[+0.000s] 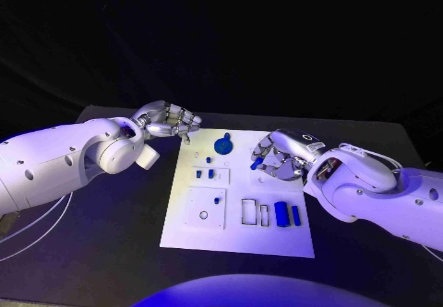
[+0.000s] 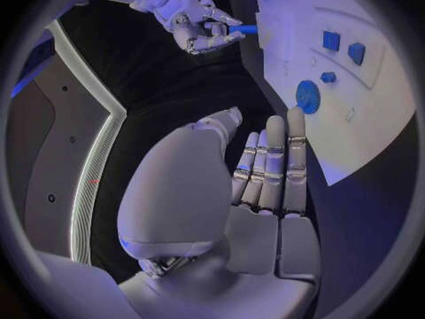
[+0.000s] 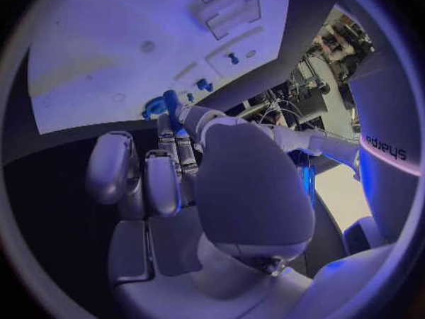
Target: Assemble the parts on the task board
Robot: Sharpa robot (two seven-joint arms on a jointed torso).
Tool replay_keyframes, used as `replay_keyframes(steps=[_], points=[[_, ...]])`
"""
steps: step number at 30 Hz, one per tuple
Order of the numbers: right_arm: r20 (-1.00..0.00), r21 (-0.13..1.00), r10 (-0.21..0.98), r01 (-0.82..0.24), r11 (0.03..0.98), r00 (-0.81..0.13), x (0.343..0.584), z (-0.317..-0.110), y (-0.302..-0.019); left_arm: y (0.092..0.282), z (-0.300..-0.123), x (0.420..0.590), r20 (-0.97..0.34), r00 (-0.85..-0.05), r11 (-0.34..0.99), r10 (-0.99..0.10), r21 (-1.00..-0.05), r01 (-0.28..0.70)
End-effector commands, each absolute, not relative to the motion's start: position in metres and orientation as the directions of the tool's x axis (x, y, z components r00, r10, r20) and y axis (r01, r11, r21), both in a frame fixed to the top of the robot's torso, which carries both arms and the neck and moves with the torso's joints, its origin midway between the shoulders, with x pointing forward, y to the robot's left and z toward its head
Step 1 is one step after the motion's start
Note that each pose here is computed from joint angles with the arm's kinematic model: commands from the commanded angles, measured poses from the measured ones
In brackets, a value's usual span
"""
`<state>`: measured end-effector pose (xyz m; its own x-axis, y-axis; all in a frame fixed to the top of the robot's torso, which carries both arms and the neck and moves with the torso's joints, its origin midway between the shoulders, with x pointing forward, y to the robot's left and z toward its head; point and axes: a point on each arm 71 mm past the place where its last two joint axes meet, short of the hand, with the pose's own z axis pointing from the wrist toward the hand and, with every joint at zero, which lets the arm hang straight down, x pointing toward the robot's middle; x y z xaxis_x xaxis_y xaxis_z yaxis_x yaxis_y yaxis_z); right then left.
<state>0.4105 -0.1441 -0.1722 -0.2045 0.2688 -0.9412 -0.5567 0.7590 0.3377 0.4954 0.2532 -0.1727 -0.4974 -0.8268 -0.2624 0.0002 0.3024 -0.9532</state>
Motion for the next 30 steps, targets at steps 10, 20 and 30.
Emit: replay_keyframes(steps=[10,20,30], points=[[-0.886,0.463,0.344,-0.652,0.6,-0.313,0.38,-0.186,-0.074,0.242,-0.172,0.497,-0.255,-0.517,0.285,-0.817,-0.958,0.022],[-0.874,0.485,0.289,-0.674,0.557,-0.391,0.364,-0.216,-0.044,0.239,-0.172,0.498,-0.253,-0.519,0.282,-0.817,-0.959,0.024],[-0.896,0.431,0.187,-0.691,0.58,-0.402,0.362,-0.236,-0.039,0.238,-0.172,0.498,-0.252,-0.522,0.281,-0.815,-0.959,0.024]])
